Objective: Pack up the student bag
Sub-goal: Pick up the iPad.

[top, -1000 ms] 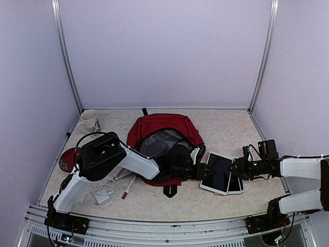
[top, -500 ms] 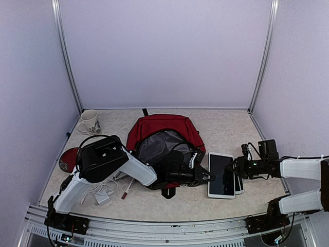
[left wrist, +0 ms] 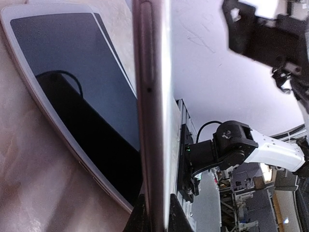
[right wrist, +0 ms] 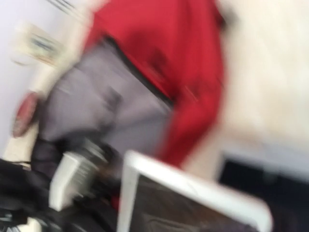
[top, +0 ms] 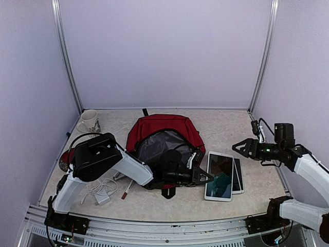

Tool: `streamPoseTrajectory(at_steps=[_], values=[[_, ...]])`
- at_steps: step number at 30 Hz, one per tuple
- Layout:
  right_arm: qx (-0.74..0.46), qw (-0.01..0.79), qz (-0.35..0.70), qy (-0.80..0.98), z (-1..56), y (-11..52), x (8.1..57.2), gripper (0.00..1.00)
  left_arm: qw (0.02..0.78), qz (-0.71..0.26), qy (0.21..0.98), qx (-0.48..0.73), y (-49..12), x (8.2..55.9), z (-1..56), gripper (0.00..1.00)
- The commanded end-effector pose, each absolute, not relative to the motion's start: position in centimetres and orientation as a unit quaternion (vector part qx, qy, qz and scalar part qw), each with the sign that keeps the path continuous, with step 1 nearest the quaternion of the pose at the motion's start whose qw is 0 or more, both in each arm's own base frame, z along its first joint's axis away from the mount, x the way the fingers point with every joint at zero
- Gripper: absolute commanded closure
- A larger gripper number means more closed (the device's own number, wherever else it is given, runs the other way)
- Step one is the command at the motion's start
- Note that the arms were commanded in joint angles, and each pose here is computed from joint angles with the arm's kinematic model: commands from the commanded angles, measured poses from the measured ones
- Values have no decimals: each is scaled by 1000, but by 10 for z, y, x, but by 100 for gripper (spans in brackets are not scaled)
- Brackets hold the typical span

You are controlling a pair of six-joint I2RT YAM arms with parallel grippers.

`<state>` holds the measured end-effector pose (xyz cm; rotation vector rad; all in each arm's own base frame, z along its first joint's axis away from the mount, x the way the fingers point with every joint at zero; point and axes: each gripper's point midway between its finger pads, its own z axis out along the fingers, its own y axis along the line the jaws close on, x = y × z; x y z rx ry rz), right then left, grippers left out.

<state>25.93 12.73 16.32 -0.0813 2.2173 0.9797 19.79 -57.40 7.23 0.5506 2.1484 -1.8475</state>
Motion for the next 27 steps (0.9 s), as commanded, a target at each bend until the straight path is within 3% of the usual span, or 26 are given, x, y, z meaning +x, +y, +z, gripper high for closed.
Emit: streamPoseTrajectory(at_steps=[1, 5, 9, 14, 18, 27], values=[[-128, 401, 385, 821, 222, 135, 247, 22, 208, -625, 705, 263, -580, 193, 124, 100], [-176, 403, 374, 817, 234, 139, 252, 21, 232, -585, 709, 319, -578, 188, 123, 100], [-243, 379, 435, 780, 248, 161, 248, 23, 258, -553, 701, 369, -564, 181, 128, 100], [-284, 376, 468, 748, 267, 178, 245, 24, 270, -577, 655, 408, -545, 161, 150, 100], [-259, 356, 455, 774, 256, 182, 245, 23, 265, -623, 647, 350, -532, 169, 168, 100], [-169, 407, 477, 761, 253, 174, 244, 22, 316, -709, 575, 259, -510, 184, 229, 100]])
